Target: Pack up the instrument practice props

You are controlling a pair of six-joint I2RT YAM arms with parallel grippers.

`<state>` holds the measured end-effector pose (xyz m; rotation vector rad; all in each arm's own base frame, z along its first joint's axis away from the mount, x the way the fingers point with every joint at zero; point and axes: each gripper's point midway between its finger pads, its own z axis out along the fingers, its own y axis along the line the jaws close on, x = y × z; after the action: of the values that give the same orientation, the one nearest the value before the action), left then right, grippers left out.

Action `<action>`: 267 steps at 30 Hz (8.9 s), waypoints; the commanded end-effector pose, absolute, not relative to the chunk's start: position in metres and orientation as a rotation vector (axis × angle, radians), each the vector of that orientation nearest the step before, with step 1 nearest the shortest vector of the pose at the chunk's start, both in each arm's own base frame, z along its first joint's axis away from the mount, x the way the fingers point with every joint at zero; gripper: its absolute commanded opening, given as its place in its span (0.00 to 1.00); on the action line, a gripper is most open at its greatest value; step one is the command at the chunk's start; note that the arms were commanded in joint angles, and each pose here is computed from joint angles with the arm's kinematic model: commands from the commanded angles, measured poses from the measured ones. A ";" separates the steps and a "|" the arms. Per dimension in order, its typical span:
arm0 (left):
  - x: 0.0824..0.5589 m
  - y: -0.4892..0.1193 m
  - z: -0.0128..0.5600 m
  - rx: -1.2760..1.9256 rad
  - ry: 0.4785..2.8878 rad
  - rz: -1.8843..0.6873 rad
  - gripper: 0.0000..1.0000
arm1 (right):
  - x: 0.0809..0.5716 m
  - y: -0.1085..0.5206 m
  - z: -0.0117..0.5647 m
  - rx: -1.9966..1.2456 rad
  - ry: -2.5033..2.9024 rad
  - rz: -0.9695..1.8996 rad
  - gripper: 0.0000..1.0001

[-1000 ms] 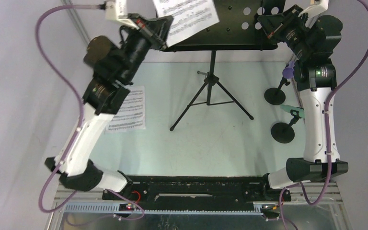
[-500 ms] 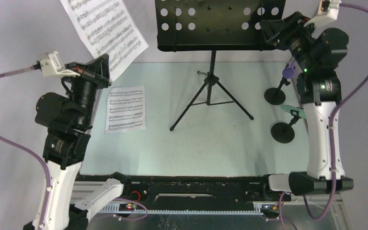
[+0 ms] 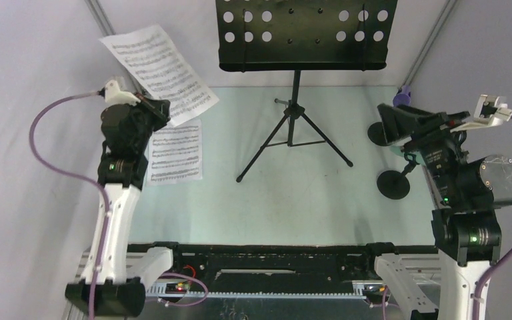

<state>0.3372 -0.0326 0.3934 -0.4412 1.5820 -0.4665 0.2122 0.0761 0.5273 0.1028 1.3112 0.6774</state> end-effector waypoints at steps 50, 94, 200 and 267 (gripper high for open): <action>0.375 0.083 0.239 -0.464 2.357 0.209 0.78 | 0.199 0.094 0.378 0.079 1.763 0.706 0.69; 0.433 -0.344 0.333 0.237 1.476 -0.599 0.81 | 0.178 0.074 0.338 0.074 1.785 0.557 0.74; 0.337 -0.325 0.254 0.562 1.752 -0.698 0.00 | 0.382 0.178 0.191 0.377 1.930 0.738 0.48; 0.367 -0.319 0.263 1.194 1.352 -0.941 0.27 | 0.310 0.176 0.233 0.069 1.951 0.820 0.53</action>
<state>0.3675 -0.3207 0.2675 1.1454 1.3485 -0.9672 0.3118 0.1773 0.2239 0.0793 1.9881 0.8175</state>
